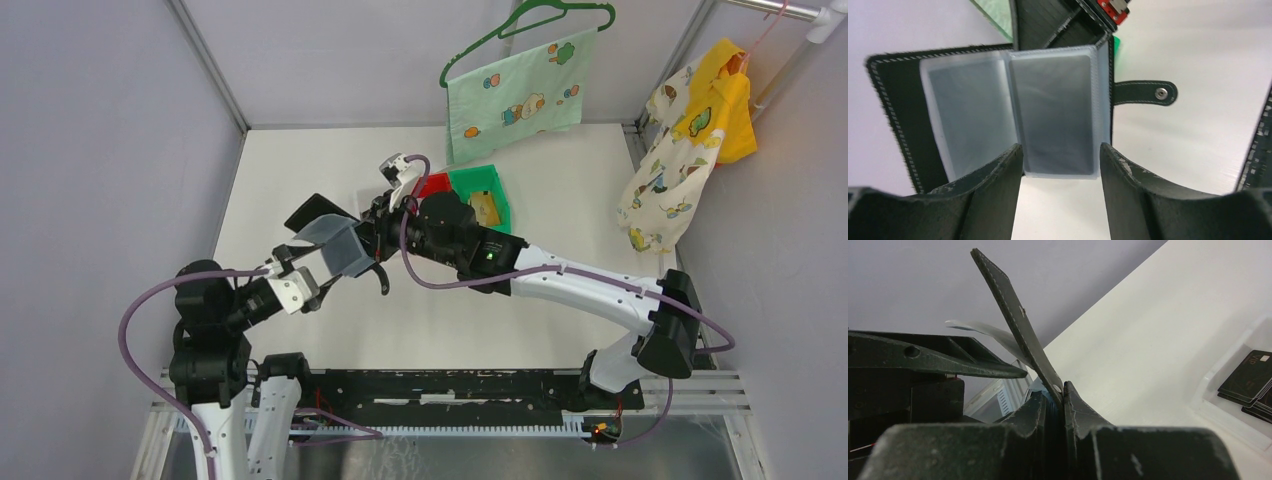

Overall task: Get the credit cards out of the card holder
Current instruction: Remove the credit card from the card holder.

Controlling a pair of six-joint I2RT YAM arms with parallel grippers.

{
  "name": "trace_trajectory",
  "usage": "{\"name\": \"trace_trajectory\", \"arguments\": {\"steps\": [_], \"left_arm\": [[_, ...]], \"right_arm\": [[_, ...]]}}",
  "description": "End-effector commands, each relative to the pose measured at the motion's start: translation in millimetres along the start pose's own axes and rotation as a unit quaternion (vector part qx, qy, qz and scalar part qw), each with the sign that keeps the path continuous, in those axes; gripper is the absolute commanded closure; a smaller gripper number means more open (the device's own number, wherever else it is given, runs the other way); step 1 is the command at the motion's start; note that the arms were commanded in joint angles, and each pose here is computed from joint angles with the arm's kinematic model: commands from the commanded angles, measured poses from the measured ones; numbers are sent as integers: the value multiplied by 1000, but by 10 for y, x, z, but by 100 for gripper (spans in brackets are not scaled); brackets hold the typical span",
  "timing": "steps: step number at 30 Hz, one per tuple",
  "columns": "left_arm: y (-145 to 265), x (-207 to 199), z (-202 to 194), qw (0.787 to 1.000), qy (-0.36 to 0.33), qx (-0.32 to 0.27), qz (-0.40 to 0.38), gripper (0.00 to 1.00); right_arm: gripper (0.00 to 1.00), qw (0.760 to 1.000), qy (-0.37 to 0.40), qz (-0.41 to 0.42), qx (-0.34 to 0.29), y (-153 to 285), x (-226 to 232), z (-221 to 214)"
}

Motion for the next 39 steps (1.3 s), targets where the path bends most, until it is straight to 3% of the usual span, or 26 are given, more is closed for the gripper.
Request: {"name": "trace_trajectory", "arguments": {"steps": [1, 15, 39], "left_arm": [[18, 159, 152, 997, -47, -24, 53, 37], [27, 14, 103, 999, -44, -20, 1, 37], [71, 130, 143, 996, -76, -4, 56, 42]], "right_arm": [[100, 998, -24, 26, -52, -16, 199, 284], [100, 998, -30, 16, -55, -24, 218, 322], [100, 998, -24, 13, -52, 41, 163, 175]]}}
Point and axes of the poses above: each gripper's point midway between its finger pads, its own y axis back along the fingers, its own x axis along the line the jaws close on, z = x × y, the point moved 10 cm from there along y, back along the fingers, and after that the axes turned 1 degree about y, right-handed, at the moved point
